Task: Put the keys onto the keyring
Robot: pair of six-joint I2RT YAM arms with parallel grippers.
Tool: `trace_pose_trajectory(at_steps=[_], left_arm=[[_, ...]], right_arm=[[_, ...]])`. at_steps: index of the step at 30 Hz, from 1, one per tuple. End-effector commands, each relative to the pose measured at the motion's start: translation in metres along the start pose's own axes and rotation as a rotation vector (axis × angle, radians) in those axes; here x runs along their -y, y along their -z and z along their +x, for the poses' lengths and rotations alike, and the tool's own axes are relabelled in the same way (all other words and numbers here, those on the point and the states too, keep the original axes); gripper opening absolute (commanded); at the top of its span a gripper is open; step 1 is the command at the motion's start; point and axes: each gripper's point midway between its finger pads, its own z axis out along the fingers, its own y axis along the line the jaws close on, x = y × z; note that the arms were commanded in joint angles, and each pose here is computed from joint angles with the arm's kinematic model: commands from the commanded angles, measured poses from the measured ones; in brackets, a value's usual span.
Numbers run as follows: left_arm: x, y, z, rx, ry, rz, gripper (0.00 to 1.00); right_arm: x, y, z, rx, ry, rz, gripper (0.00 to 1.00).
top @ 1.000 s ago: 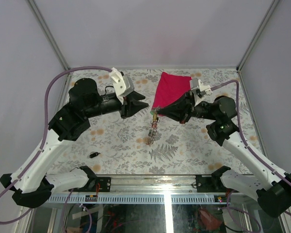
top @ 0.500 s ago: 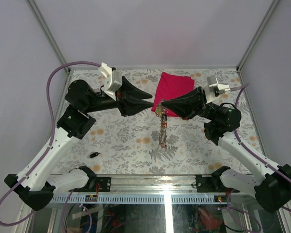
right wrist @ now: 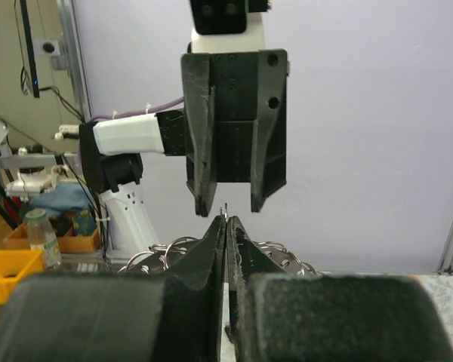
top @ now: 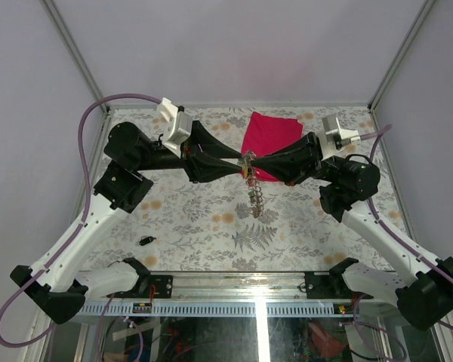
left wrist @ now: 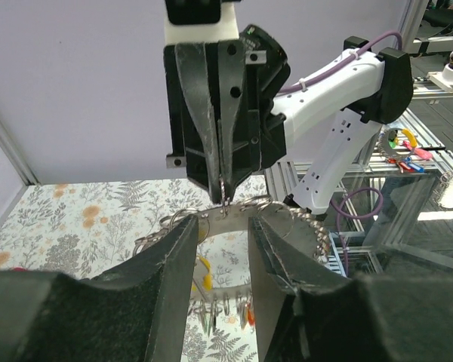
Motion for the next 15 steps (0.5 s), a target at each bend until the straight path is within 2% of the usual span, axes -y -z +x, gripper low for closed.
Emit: trace_pose_trajectory(at_steps=[1, 4, 9, 15], left_arm=[[0.004, 0.0, -0.014, 0.034, -0.059, 0.017, 0.35], [0.004, 0.0, -0.015, 0.035, -0.066, 0.021, 0.35], [0.003, 0.001, -0.012, 0.031, -0.077, 0.018, 0.35], [0.002, 0.001, -0.008, 0.016, -0.08, 0.014, 0.35]], right_arm=[[-0.028, -0.011, -0.039, -0.006, 0.226, -0.106, 0.0], [-0.027, -0.007, -0.038, -0.016, 0.33, -0.089, 0.0], [-0.034, 0.004, -0.041, 0.041, 0.554, -0.085, 0.0], [-0.039, 0.007, -0.039, 0.012, 0.7, -0.126, 0.0]])
